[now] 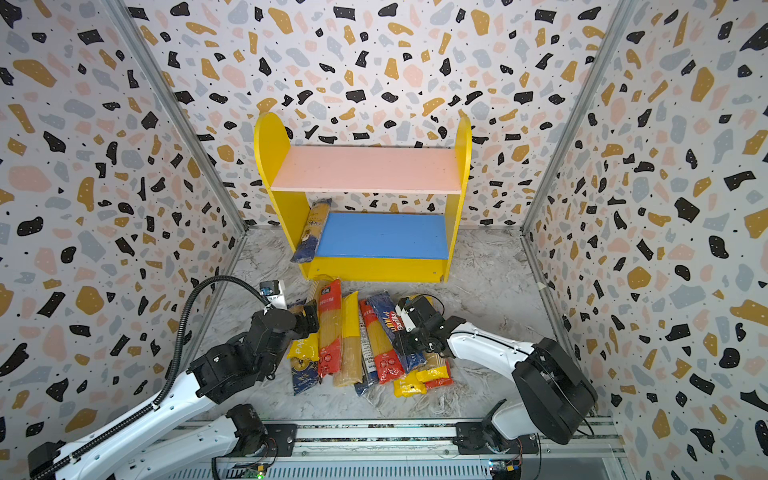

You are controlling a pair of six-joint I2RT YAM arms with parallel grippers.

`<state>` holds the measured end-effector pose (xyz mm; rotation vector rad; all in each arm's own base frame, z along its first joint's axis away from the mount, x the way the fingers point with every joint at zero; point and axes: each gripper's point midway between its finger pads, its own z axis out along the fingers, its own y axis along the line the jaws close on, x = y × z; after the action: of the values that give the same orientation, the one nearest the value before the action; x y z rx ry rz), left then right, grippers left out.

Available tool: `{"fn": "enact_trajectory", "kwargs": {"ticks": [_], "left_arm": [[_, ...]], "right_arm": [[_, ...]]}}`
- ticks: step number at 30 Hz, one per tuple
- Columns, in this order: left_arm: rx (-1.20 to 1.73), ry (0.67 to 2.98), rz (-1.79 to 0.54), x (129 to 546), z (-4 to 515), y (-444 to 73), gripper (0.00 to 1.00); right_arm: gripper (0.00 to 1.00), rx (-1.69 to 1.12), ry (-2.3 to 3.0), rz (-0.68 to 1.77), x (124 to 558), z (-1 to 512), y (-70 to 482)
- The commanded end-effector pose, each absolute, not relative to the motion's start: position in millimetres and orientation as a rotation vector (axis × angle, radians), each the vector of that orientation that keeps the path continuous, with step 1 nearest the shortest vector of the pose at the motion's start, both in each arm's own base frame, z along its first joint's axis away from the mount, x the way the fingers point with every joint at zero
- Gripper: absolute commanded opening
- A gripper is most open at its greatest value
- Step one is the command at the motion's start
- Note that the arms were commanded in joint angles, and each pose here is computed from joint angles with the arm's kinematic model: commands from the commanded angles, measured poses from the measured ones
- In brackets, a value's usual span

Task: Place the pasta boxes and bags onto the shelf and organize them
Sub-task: 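Lift the Barilla box with the right gripper toward the blue shelf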

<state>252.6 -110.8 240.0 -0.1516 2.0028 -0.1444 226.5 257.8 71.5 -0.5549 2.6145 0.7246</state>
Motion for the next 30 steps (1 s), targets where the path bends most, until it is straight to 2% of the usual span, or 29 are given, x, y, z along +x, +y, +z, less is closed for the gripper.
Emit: {"fn": "enact_trajectory", "kwargs": {"ticks": [1,8,15,19,25,30], "left_arm": [[-0.178,1.981,-0.131,254,251,-105,0.95],[-0.182,1.968,-0.122,258,265,-107,0.95],[-0.165,1.956,-0.111,264,280,-113,0.96],[-0.109,1.977,-0.113,272,281,-127,1.00],[-0.044,1.993,-0.120,283,285,-145,1.00],[-0.018,1.973,-0.113,289,295,-150,0.99]], "right_arm": [[0.30,-0.584,2.384,0.931,241,134,281],[0.28,-0.559,2.263,1.064,250,176,278],[0.28,-0.525,2.154,1.024,274,227,268],[0.28,-0.474,2.116,0.961,306,252,254],[0.28,-0.426,2.068,0.806,355,283,245],[0.28,-0.375,2.057,0.655,398,289,242]]}}
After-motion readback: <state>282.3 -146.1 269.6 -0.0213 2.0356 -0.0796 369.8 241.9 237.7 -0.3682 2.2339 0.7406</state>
